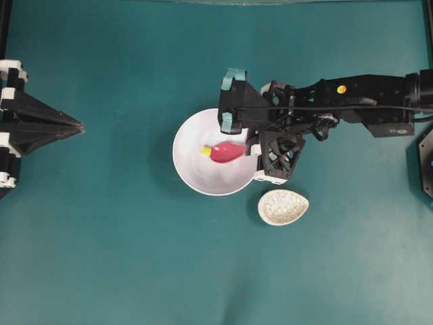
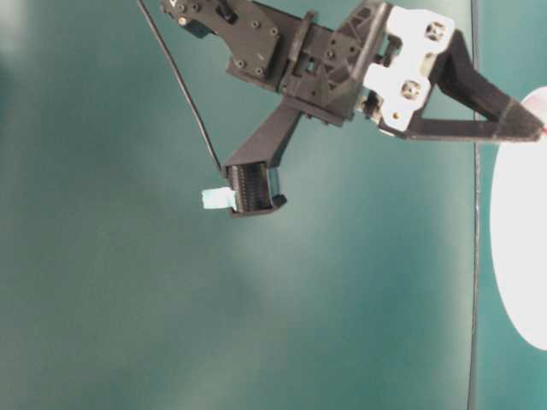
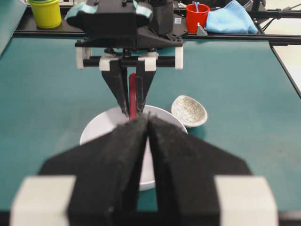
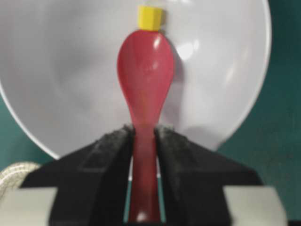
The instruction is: Scoop the yellow hexagonal prism block from the bowl with a spoon using the right arm.
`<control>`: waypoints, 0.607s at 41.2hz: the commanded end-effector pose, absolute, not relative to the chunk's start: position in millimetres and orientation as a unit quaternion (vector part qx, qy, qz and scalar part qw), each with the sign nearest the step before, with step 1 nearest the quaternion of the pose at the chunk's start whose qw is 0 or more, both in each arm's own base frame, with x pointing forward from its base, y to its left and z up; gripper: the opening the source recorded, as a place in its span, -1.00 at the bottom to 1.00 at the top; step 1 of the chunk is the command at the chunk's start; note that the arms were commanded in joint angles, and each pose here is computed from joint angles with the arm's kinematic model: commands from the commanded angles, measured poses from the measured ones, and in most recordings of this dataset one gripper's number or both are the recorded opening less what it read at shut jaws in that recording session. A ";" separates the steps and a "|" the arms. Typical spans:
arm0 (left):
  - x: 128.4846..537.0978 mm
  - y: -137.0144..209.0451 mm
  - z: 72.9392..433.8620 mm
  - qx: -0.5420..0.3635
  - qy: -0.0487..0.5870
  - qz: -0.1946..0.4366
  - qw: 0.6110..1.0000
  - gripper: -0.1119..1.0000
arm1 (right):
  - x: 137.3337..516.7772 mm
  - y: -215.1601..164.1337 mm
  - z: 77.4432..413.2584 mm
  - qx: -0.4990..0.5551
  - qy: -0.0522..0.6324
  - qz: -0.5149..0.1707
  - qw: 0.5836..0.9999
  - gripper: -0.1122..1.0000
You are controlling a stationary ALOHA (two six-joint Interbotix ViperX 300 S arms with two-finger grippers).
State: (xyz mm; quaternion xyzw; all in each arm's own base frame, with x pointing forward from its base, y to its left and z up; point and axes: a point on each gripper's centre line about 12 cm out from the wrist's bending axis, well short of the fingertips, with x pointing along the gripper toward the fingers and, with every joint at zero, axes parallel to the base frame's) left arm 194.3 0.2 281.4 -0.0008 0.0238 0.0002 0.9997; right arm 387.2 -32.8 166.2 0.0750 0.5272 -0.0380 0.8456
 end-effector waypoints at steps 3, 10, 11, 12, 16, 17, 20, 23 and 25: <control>196.9 0.1 293.2 0.000 0.008 0.000 1.000 -0.64 | 396.7 -33.2 179.9 0.076 0.498 -0.039 0.863 -0.36; 196.9 0.1 293.2 -0.001 0.008 0.000 1.000 -0.64 | 400.6 -34.0 178.9 0.075 0.486 -0.040 0.870 -0.36; 196.9 0.1 293.2 0.000 0.008 0.000 1.000 -0.64 | 401.2 -34.2 179.3 0.075 0.484 -0.041 0.871 -0.36; 196.9 0.1 293.2 -0.001 0.008 0.000 1.000 -0.64 | 401.8 -34.3 178.9 0.075 0.482 -0.041 0.872 -0.36; 196.9 0.1 293.2 -0.001 0.008 0.000 1.000 -0.64 | 403.6 -34.6 176.8 0.075 0.479 -0.042 0.874 -0.36; 196.6 0.5 293.5 -0.002 0.008 0.001 1.000 -0.64 | 404.0 -34.7 176.4 0.075 0.478 -0.042 0.874 -0.36; 196.9 0.1 293.2 -0.001 0.008 0.000 1.000 -0.64 | 404.9 -34.9 175.6 0.075 0.476 -0.042 0.875 -0.36; 196.9 0.2 293.2 -0.002 0.008 0.000 1.000 -0.64 | 406.0 -35.1 174.9 0.075 0.474 -0.043 0.877 -0.36; 196.9 0.2 293.2 -0.002 0.008 0.000 1.000 -0.64 | 406.6 -35.2 174.7 0.075 0.472 -0.043 0.878 -0.36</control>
